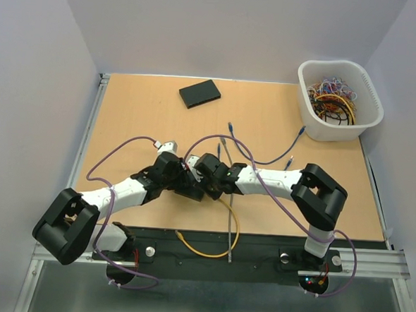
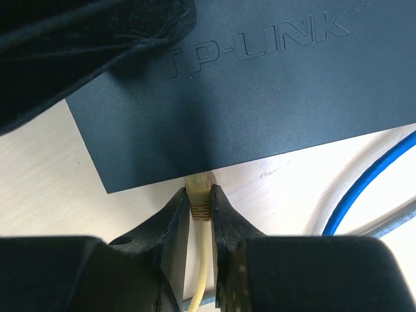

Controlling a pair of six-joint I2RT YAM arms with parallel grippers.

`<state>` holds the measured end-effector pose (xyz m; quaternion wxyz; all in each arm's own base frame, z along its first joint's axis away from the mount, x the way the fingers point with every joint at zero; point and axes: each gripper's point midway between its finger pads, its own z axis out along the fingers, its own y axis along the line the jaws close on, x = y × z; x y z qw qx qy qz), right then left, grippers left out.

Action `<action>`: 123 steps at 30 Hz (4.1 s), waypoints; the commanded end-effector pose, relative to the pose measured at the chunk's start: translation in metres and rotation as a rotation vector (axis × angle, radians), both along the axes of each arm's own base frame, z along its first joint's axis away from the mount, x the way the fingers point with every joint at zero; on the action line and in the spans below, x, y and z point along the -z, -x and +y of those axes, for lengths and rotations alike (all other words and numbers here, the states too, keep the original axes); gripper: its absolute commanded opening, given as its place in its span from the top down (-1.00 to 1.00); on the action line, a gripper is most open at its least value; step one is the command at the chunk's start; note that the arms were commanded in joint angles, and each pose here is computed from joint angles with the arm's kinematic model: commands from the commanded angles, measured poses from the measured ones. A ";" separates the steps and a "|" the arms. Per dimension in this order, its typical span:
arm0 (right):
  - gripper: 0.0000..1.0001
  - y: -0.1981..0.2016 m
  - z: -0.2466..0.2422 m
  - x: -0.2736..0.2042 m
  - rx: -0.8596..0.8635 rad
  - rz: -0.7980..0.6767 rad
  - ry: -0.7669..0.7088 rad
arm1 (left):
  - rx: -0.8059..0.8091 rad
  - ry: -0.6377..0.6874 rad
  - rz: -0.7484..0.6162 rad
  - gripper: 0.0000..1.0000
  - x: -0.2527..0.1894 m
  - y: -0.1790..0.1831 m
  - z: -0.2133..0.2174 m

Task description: Insert the plug into the switch port

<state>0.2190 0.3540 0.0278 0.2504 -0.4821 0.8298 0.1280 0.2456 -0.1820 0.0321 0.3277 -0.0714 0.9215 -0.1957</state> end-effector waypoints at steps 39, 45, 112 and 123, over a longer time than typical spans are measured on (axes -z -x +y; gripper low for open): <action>0.99 -0.045 0.183 -0.257 -0.128 -0.359 -1.145 | 0.442 0.239 0.342 -0.06 0.025 0.136 -0.112; 0.99 -0.038 0.165 -0.238 -0.093 -0.334 -1.102 | 0.403 0.167 0.303 -0.07 0.017 0.124 -0.103; 0.21 -0.024 0.029 -0.045 0.572 0.030 -0.656 | 0.201 -0.045 0.137 -0.17 -0.029 -0.069 -0.030; 0.23 -0.027 0.063 -0.052 0.504 0.083 -0.714 | 0.214 -0.053 0.150 -0.15 -0.025 -0.077 -0.036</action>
